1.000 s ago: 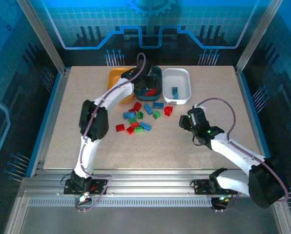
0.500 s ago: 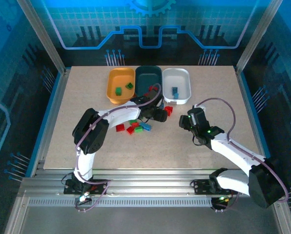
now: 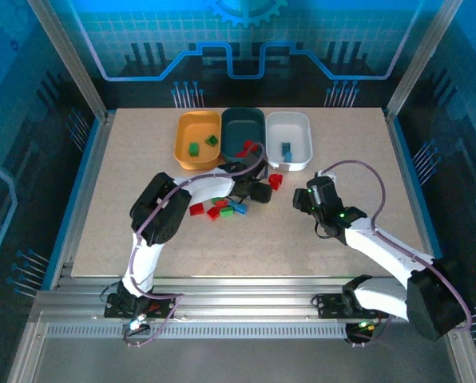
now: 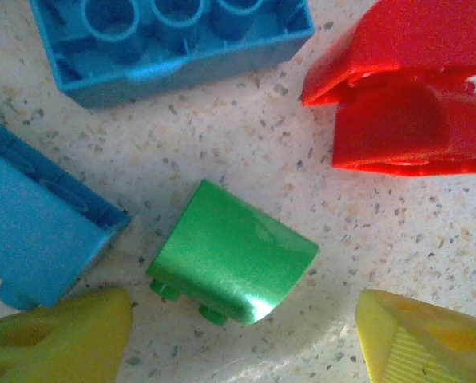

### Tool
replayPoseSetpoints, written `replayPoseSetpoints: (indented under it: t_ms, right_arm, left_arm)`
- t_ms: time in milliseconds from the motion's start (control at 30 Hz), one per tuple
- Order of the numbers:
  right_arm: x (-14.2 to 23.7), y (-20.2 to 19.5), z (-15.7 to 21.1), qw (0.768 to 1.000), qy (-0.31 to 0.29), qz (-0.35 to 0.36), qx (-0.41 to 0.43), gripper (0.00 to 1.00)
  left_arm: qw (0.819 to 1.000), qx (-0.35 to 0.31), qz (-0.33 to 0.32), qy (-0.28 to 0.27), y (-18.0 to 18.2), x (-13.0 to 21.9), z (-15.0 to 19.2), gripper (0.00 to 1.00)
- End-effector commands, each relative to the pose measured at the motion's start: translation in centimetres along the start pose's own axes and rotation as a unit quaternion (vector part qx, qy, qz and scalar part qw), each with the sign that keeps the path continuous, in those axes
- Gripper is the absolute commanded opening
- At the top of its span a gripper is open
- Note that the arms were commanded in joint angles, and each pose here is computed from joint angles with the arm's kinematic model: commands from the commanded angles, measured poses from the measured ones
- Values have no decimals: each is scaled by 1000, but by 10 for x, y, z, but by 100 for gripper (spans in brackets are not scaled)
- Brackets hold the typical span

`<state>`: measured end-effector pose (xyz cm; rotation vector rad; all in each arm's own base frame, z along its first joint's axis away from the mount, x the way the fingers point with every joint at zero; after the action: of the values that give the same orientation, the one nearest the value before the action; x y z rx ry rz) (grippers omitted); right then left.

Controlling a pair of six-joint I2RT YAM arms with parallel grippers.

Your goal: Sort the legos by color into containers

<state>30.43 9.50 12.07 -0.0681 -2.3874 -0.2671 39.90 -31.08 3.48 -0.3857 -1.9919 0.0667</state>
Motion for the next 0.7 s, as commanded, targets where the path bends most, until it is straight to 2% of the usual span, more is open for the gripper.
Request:
replayPoseSetpoints:
  t_ms: [0, 500, 667]
  right_arm:
    - [2, 4, -9, 1000, -11, -11, -12, 71]
    - [-3, 5, -7, 1000, -3, -8, -8, 71]
    - [-4, 6, -6, 1000, -1, -8, -7, 71]
  left_arm:
    - [1000, 13, -1, -16, 2, -10, -13, 76]
    - [999, -16, 16, -29, -3, -22, -26, 73]
    - [999, -19, 16, -27, -1, -24, -20, 58]
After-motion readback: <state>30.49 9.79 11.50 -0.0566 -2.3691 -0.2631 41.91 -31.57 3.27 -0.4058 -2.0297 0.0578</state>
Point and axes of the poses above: each hand's point on the last joint's axis, 136 mm out from that joint toward the fingers, its own x axis back along the fingers, its own y axis along the line the jaws close on, z = x × y, the point moved 1 cm from there along x, back along the fingers, and after that the axes turned 2 degrees about x, right-handed, at the moved point
